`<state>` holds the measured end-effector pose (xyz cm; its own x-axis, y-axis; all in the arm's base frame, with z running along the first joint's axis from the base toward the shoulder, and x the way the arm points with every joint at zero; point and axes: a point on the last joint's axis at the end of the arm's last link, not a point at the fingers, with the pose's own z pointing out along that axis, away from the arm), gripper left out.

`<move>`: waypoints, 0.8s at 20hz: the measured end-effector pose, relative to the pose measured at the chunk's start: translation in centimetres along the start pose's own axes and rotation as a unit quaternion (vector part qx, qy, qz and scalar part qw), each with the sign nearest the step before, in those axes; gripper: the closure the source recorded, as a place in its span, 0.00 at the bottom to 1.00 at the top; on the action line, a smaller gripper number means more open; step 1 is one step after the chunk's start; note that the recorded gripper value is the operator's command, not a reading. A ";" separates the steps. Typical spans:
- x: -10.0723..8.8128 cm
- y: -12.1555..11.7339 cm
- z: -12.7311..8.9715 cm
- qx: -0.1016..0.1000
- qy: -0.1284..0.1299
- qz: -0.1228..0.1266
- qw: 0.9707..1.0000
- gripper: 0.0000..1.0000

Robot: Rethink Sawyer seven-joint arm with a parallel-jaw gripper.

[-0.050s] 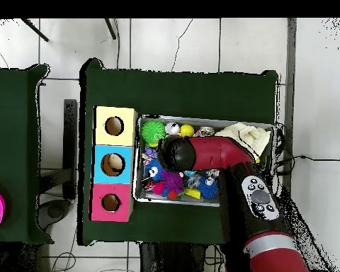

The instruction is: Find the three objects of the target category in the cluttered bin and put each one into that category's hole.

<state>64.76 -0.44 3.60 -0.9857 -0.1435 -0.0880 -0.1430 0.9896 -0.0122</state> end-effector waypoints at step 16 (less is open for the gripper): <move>-0.5 0.1 2.9 0.027 0.011 -0.011 1.000 0.00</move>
<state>65.49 -0.25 0.79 -0.9842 -0.1644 -0.0661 -0.1599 0.9848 -0.0681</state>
